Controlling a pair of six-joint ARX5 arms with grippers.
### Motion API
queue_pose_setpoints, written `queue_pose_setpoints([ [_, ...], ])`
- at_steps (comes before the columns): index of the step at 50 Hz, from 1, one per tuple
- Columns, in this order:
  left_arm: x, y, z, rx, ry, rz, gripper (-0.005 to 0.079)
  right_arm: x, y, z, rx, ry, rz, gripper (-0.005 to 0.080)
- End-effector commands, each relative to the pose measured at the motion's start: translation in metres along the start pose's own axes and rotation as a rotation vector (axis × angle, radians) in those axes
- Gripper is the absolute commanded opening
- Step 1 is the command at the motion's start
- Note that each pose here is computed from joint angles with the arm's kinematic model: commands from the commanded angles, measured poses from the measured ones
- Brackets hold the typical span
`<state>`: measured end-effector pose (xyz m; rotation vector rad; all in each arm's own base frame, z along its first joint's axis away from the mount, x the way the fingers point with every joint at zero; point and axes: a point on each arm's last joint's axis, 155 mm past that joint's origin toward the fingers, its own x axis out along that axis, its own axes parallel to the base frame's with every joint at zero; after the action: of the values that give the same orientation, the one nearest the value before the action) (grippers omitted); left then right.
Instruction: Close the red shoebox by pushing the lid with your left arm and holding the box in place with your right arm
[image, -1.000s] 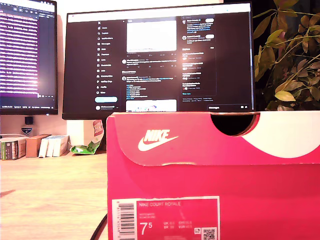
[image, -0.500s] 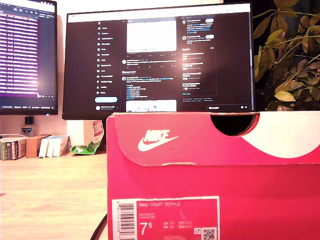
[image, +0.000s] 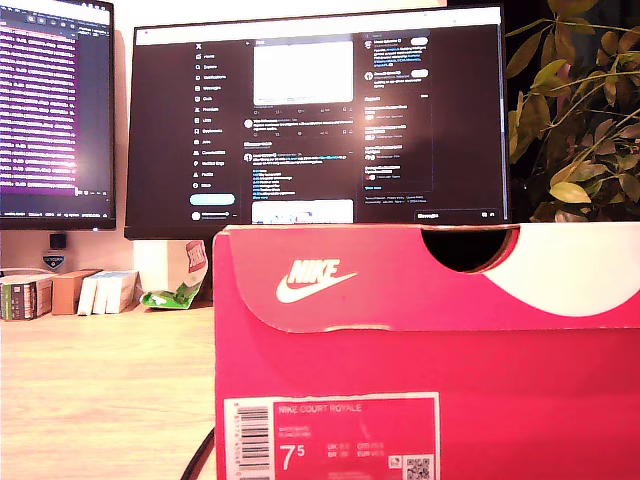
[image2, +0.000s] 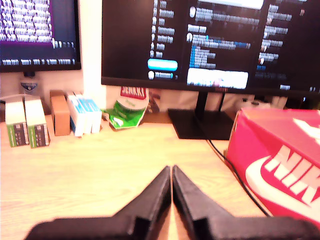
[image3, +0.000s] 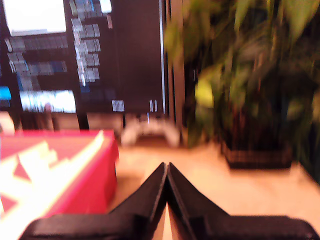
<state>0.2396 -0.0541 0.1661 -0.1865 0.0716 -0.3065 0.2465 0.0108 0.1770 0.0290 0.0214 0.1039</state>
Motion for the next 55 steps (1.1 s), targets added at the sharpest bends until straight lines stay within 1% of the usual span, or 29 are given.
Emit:
queue_pose_setpoints([
  [1, 0.001, 0.002, -0.010, 0.018, 0.021, 0.004, -0.0019, 0.001, 0.001, -0.009, -0.006, 0.017, 0.008, -0.0012],
  [8, 0.001, 0.005, -0.025, 0.004, 0.074, 0.016, -0.0019, 0.000, 0.001, -0.032, -0.006, 0.103, 0.007, -0.0012],
  [12, 0.000, 0.009, -0.034, -0.006, 0.104, 0.032, -0.0019, 0.000, 0.001, -0.038, -0.003, 0.125, 0.005, -0.0012],
  [19, -0.002, 0.014, -0.054, -0.029, 0.180, 0.056, -0.0019, -0.003, -0.004, -0.058, 0.010, 0.200, -0.019, -0.0012],
  [24, -0.004, 0.015, -0.059, -0.028, 0.201, 0.061, -0.0019, -0.004, -0.012, -0.062, 0.022, 0.216, -0.067, -0.0012],
  [27, -0.006, 0.019, -0.067, -0.030, 0.230, 0.087, -0.0019, -0.005, -0.014, -0.062, 0.021, 0.217, -0.075, -0.0012],
  [35, -0.006, 0.027, -0.067, -0.025, 0.231, 0.127, -0.0019, -0.005, -0.013, -0.066, 0.051, 0.233, -0.077, -0.0012],
  [38, -0.007, 0.031, -0.067, -0.002, 0.230, 0.148, -0.0019, -0.004, -0.013, -0.065, 0.069, 0.230, -0.079, -0.0011],
  [43, -0.008, 0.036, -0.066, 0.038, 0.230, 0.172, -0.0019, -0.004, -0.014, -0.064, 0.072, 0.227, -0.081, -0.0011],
  [48, -0.008, 0.041, -0.065, 0.044, 0.229, 0.198, -0.0019, -0.005, -0.018, -0.064, 0.033, 0.229, -0.098, -0.0011],
  [55, -0.011, 0.050, -0.064, 0.048, 0.225, 0.251, -0.0019, -0.004, -0.015, -0.065, 0.048, 0.229, -0.086, -0.0011],
])
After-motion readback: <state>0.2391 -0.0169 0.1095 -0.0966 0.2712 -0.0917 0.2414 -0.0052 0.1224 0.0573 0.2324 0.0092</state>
